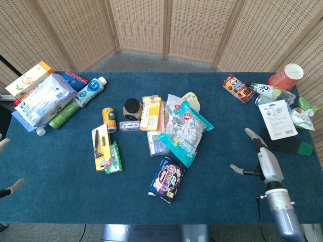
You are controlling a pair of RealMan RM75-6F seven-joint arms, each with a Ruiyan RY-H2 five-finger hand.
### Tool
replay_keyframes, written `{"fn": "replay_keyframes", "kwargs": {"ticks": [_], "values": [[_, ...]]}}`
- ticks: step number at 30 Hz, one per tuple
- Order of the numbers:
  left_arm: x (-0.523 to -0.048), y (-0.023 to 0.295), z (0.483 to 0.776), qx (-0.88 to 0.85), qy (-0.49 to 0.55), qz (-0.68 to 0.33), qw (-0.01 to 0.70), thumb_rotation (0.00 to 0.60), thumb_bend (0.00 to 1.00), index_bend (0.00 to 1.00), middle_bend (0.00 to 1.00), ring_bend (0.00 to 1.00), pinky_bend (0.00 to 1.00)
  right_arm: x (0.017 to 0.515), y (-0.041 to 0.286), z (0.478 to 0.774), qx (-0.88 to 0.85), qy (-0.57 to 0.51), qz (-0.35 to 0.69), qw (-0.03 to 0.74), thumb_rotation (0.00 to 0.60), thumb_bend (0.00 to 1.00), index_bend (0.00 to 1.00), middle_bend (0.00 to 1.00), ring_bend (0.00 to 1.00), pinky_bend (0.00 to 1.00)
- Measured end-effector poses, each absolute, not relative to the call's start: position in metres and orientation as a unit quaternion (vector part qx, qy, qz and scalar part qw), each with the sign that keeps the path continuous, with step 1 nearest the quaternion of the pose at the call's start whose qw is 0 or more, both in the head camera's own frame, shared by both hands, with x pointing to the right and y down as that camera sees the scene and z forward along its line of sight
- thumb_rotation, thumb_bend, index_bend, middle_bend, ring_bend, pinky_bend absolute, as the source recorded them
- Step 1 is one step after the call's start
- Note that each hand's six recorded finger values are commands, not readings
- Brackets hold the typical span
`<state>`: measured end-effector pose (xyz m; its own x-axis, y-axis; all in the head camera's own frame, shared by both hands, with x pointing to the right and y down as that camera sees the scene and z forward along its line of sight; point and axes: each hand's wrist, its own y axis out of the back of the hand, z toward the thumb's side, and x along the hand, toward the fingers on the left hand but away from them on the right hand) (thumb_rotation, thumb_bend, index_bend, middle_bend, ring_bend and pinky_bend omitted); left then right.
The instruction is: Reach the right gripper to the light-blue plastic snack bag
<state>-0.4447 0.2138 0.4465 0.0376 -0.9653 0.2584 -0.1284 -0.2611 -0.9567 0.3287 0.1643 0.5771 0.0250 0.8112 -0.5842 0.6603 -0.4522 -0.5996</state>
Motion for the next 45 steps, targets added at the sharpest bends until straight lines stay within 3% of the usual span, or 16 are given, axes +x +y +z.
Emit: {"fn": "replay_keyframes", "kwargs": {"ticks": [12, 24, 45], "values": [[-0.449, 0.212, 0.443, -0.597, 0.464, -0.52, 0.397, 0.6, 0.0, 0.1, 0.0, 0.0, 0.0, 0.24, 0.123, 0.597, -0.754, -0.435, 0.491, 0.022, 0.6, 0.0, 0.0, 0.0, 0.0, 0.0], [-0.452, 0.213, 0.439, -0.596, 0.47, -0.516, 0.398, 0.6, 0.0, 0.1, 0.0, 0.0, 0.0, 0.179, 0.125, 0.631, -0.75, -0.387, 0.526, 0.107, 0.6, 0.0, 0.0, 0.0, 0.0, 0.0], [-0.456, 0.21, 0.436, -0.594, 0.478, -0.513, 0.395, 0.6, 0.0, 0.1, 0.0, 0.0, 0.0, 0.155, 0.132, 0.668, -0.726, -0.352, 0.541, 0.235, 0.6, 0.0, 0.0, 0.0, 0.0, 0.0]]}}
